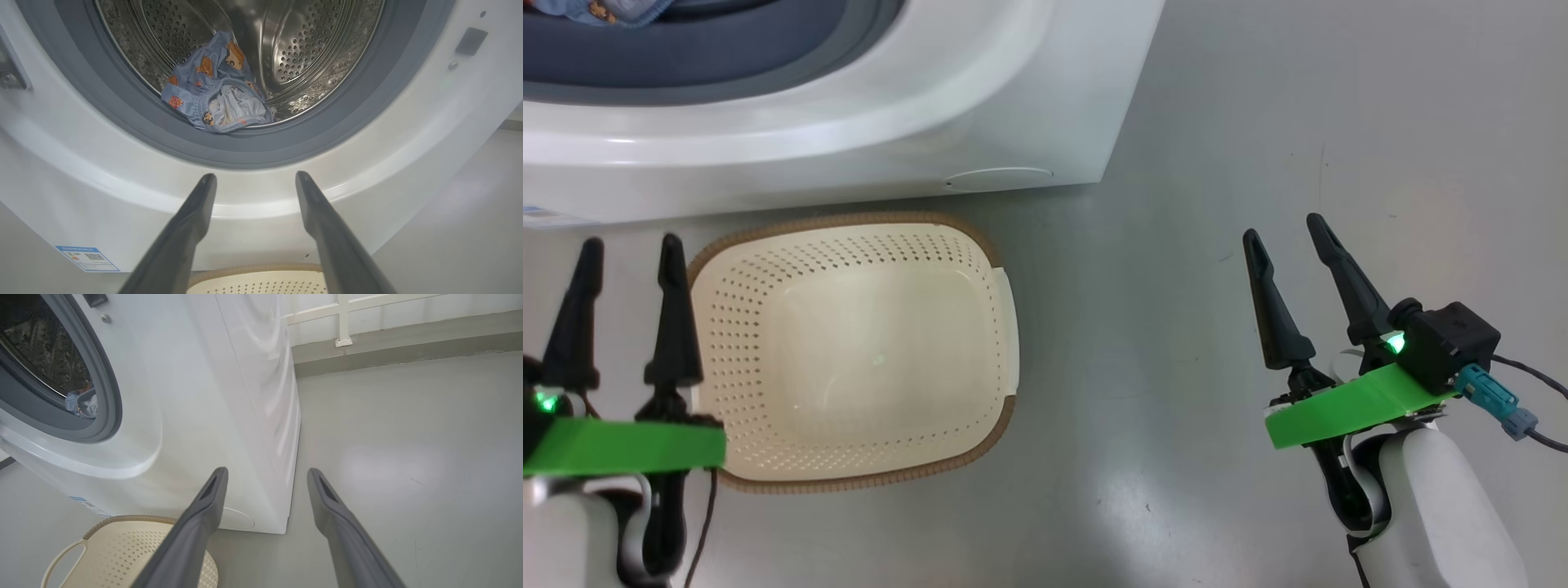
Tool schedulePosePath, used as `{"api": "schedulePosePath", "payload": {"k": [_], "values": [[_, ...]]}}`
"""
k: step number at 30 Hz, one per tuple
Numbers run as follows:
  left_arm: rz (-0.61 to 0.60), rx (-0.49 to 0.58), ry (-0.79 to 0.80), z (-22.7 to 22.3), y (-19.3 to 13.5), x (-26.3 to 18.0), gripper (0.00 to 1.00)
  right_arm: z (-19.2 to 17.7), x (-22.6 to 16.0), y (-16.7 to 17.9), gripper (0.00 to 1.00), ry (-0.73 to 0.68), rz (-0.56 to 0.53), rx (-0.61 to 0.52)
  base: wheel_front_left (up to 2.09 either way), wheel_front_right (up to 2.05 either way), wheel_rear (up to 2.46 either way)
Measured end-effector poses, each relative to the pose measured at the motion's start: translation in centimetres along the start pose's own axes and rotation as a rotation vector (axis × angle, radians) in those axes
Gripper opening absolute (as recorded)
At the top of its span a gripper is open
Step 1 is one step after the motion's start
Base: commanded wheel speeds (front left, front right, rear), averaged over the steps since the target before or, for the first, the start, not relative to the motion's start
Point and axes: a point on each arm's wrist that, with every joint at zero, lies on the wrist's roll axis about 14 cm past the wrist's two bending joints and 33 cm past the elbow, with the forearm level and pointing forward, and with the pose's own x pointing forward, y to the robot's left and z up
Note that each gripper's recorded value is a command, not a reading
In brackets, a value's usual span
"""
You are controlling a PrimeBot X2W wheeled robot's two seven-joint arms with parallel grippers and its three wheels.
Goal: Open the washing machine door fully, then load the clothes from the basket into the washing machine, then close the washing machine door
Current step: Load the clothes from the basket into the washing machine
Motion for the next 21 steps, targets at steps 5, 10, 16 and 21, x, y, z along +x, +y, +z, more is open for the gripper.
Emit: {"api": "schedulePosePath", "payload": {"k": [5, 10, 16, 21], "values": [[-0.028, 0.031, -0.024, 0.7, -0.4, 2.0, 1.0, -0.4, 0.0, 0.0, 1.0, 0.008, 0.0, 0.001, 0.0, 0.0, 0.0], [-0.042, 0.099, 0.074, -1.3, -0.2, 4.1, 1.0, -0.8, -0.2, 0.1, 1.0, 0.021, 0.005, 0.001, 0.0, 0.0, 0.0], [-0.068, 0.187, 0.085, 0.0, -1.0, 8.6, 1.0, -0.9, -0.4, -0.7, 1.0, 0.026, -0.014, 0.005, 0.0, 0.0, 0.0], [-0.054, 0.29, 0.143, 0.0, -0.5, 11.4, 1.0, -1.0, -0.5, -1.3, 1.0, 0.028, -0.031, 0.006, 0.0, 0.0, 0.0]]}}
